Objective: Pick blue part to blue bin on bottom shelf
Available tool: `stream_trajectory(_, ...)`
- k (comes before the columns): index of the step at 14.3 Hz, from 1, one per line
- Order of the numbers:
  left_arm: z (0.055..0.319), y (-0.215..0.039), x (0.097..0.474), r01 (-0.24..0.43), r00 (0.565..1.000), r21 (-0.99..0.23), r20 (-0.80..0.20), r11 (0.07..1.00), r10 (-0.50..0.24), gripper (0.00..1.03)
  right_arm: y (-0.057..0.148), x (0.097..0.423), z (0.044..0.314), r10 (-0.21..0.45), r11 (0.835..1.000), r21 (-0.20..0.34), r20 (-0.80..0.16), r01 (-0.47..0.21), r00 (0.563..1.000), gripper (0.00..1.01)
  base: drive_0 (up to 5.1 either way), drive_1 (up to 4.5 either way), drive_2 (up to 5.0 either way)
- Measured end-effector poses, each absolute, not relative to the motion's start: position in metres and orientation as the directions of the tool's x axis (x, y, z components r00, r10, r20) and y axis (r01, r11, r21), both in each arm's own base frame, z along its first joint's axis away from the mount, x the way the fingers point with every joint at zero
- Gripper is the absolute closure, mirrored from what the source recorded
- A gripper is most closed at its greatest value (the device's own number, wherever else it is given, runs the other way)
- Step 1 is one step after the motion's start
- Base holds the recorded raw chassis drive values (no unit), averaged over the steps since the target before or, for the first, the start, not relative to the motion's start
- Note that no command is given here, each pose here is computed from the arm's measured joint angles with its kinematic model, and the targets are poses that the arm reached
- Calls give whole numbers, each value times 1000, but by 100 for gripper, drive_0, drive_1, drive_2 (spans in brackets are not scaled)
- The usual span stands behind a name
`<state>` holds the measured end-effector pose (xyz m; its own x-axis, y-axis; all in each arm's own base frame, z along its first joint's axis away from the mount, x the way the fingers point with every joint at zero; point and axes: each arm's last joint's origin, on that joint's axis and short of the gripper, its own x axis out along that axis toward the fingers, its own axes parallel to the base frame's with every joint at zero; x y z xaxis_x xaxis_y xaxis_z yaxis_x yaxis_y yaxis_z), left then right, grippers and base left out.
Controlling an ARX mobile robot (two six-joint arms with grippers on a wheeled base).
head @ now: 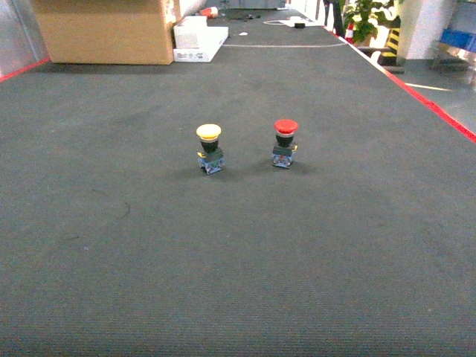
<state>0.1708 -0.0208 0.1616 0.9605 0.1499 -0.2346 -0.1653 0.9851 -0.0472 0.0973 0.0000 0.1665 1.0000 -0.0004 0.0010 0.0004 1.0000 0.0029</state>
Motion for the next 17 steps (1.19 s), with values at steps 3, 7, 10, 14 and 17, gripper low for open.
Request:
stream_trajectory(3, 200, -30, 101, -158, 985, -78, -78, 984, 152, 60, 0, 97, 167, 0, 1000, 3, 1, 0, 1000, 3, 0, 0, 0)
stream_trajectory(7, 203, -29, 97, -160, 986, -93, -54, 983, 156, 60, 0, 97, 167, 0, 1000, 2, 1, 0, 1000, 3, 0, 0, 0)
stream_trajectory(10, 203, -29, 98, -164, 985, -87, -61, 983, 159, 60, 0, 97, 167, 0, 1000, 2, 1, 0, 1000, 3, 0, 0, 0)
stream_trajectory(14, 202, -29, 98, -166, 985, -86, -64, 982, 161, 60, 0, 97, 167, 0, 1000, 3, 1, 0, 1000, 3, 0, 0, 0)
stream_trajectory(17, 202, -29, 98, -166, 985, -86, -64, 982, 161, 60, 0, 97, 167, 0, 1000, 3, 1, 0, 1000, 3, 1, -31, 34)
